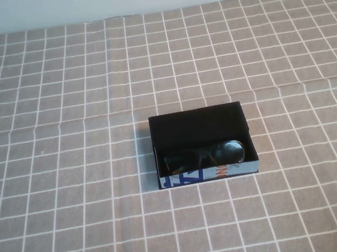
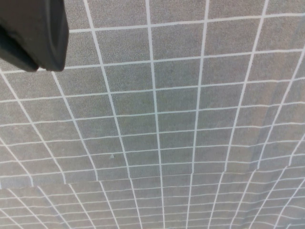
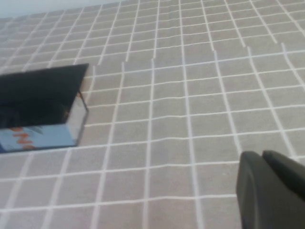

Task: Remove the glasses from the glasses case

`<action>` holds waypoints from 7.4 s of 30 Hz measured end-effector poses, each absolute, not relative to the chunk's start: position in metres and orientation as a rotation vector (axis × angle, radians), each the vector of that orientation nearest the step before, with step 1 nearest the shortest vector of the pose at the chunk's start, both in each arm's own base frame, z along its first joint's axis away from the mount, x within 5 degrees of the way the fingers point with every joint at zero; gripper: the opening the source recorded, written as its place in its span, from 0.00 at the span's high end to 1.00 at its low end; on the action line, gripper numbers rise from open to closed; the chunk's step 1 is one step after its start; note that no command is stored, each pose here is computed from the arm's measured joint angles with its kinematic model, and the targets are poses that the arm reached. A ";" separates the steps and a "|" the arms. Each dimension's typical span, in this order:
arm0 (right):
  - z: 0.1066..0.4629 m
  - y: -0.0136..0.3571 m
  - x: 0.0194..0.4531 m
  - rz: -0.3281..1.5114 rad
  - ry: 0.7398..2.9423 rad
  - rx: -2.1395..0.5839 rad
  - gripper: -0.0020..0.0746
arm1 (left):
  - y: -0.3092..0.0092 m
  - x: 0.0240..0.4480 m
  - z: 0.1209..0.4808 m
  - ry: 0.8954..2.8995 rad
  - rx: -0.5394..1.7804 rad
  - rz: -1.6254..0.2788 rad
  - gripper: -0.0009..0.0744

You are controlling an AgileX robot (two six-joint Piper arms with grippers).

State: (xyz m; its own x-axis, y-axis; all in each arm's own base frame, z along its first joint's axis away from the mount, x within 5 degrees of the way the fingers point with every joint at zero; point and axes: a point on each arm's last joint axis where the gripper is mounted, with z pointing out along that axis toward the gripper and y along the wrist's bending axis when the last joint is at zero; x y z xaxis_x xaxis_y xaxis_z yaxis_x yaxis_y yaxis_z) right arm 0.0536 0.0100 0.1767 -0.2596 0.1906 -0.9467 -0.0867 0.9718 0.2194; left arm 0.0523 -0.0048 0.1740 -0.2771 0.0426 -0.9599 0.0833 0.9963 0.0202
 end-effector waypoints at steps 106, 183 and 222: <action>0.229 0.236 0.356 0.203 1.991 -2.067 0.55 | -0.005 0.052 0.174 1.852 0.091 -0.039 0.99; 0.198 0.093 0.305 0.313 2.844 0.012 0.65 | -0.005 0.052 0.174 1.852 0.091 -0.039 0.99; 0.213 0.002 0.068 0.179 1.634 0.148 0.99 | -0.005 0.052 0.174 1.852 0.091 -0.039 0.99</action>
State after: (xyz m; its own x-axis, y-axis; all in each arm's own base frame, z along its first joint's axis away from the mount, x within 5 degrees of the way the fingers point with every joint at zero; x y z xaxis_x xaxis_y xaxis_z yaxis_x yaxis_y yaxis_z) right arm 0.0681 0.0020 0.2126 -0.0707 0.2038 -0.9765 -0.0122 0.9787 0.2051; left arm 0.0523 -0.0048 0.1740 -0.2771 0.0426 -0.9599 0.0833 0.9963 0.0202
